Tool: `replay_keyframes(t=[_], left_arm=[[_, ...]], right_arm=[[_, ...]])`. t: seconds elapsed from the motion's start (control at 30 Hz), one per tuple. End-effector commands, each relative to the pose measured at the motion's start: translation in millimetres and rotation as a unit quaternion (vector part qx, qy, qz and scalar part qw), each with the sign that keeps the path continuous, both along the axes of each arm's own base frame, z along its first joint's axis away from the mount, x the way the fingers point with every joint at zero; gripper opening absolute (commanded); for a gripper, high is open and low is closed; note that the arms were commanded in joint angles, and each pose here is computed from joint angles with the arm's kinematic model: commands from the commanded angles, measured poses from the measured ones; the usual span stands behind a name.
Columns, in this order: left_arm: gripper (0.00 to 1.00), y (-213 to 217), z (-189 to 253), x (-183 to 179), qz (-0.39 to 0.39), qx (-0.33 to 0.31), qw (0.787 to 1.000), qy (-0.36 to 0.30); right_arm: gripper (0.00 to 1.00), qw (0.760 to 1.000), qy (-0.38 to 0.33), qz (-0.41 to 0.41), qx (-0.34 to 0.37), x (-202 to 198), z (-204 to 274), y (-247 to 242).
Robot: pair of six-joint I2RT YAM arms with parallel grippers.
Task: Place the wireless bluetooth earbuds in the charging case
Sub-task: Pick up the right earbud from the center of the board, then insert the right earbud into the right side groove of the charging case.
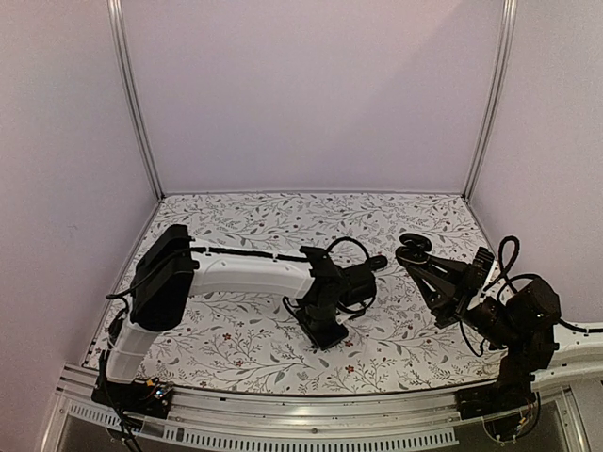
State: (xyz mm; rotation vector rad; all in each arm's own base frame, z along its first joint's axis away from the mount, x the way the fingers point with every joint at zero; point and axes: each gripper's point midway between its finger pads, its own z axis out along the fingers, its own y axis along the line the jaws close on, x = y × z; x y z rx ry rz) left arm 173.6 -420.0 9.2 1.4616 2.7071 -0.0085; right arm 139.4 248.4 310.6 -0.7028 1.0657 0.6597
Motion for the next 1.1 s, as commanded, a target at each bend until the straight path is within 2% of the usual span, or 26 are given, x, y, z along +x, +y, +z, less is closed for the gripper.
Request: replay_keyframes(t=[0.0,0.2,0.27,0.37,0.43,0.53,0.67,0.73,0.9,1.07], left_arm=[[0.1,-6.6,24.9,24.4,0.033,-0.056,0.997,-0.045],[0.09,-4.5,82.2,54.1,0.078,-0.145,0.979,-0.123],[0.09,-3.9,119.6,62.9,0.093,-0.198,0.963,-0.159],[0.09,0.6,181.0,69.3,0.105,-0.287,0.928,-0.213],[0.09,3.6,228.0,67.3,0.101,-0.362,0.894,-0.246],[0.1,9.7,304.4,54.0,0.074,-0.485,0.821,-0.291],[0.09,14.5,371.8,23.8,0.019,-0.571,0.751,-0.33],[0.09,11.6,395.3,3.3,-0.015,-0.602,0.724,-0.336],[0.09,0.2,426.0,-30.0,-0.074,-0.654,0.677,-0.329],[0.07,-23.3,424.4,-56.5,-0.127,-0.663,0.665,-0.318]], right_arm=[[0.0,1.0,0.001,-0.004,0.006,-0.5,1.0,-3.1],[0.0,1.0,0.0,-0.009,0.013,1.1,5.1,-4.3],[0.0,1.0,-0.001,-0.009,0.015,1.1,6.9,-4.0],[0.0,1.0,-0.003,-0.009,0.018,1.6,10.5,-1.9],[0.0,1.0,-0.005,-0.003,0.018,1.0,12.5,1.4],[0.0,1.0,-0.012,0.013,0.019,-2.2,15.8,9.6],[0.0,0.999,-0.02,0.045,0.021,-8.4,17.8,23.0],[0.0,0.997,-0.024,0.064,0.019,-12.7,18.3,30.6],[0.0,0.991,-0.044,0.122,0.02,-29.0,21.7,45.8],[0.0,0.986,-0.037,0.159,0.036,-36.8,29.5,54.4]])
